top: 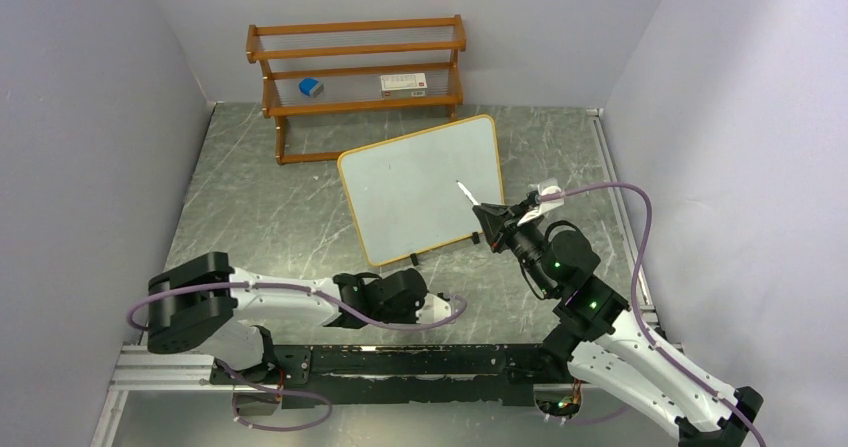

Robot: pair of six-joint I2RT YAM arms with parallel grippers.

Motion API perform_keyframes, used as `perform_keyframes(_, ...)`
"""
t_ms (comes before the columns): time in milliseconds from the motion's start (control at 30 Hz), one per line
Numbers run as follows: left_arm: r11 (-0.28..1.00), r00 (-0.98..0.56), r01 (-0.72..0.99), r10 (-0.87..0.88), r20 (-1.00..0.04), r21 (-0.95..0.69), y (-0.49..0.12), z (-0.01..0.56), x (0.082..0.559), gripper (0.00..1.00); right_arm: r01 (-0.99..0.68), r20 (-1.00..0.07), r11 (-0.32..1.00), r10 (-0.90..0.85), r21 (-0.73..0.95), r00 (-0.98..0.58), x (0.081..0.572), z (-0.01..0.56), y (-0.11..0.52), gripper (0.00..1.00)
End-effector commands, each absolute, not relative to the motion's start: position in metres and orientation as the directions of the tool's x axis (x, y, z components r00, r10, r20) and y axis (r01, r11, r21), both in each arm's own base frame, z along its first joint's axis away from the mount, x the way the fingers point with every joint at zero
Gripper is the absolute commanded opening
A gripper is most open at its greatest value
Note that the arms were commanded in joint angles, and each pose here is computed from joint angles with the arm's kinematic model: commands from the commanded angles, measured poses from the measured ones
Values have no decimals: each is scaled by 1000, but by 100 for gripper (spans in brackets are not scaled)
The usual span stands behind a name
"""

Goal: Write a sentence on the whiteboard
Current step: Place the pen cap at the center of the board.

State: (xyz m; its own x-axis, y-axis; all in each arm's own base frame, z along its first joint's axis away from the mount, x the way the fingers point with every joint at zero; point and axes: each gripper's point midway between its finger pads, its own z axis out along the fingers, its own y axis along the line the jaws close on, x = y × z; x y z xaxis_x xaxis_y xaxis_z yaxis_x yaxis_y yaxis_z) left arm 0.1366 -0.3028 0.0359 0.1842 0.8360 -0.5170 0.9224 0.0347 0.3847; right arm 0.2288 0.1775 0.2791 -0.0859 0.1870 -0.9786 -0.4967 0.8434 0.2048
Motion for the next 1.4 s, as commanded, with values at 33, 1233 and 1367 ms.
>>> perform_keyframes(33, 70, 146, 940, 802, -580, 334, -326, 39, 133, 14, -488, -977, 848, 205, 208, -60, 228, 285, 173, 0)
perform_keyframes(1233, 504, -102, 835, 538, -837, 222, -317, 167, 216, 78, -552, -988, 819, 134, 155, -78, 232, 272, 193, 0)
perform_keyframes(1367, 576, -137, 798, 456, -879, 175, -307, 186, 232, 83, -549, -990, 824, 121, 144, -78, 233, 271, 193, 0)
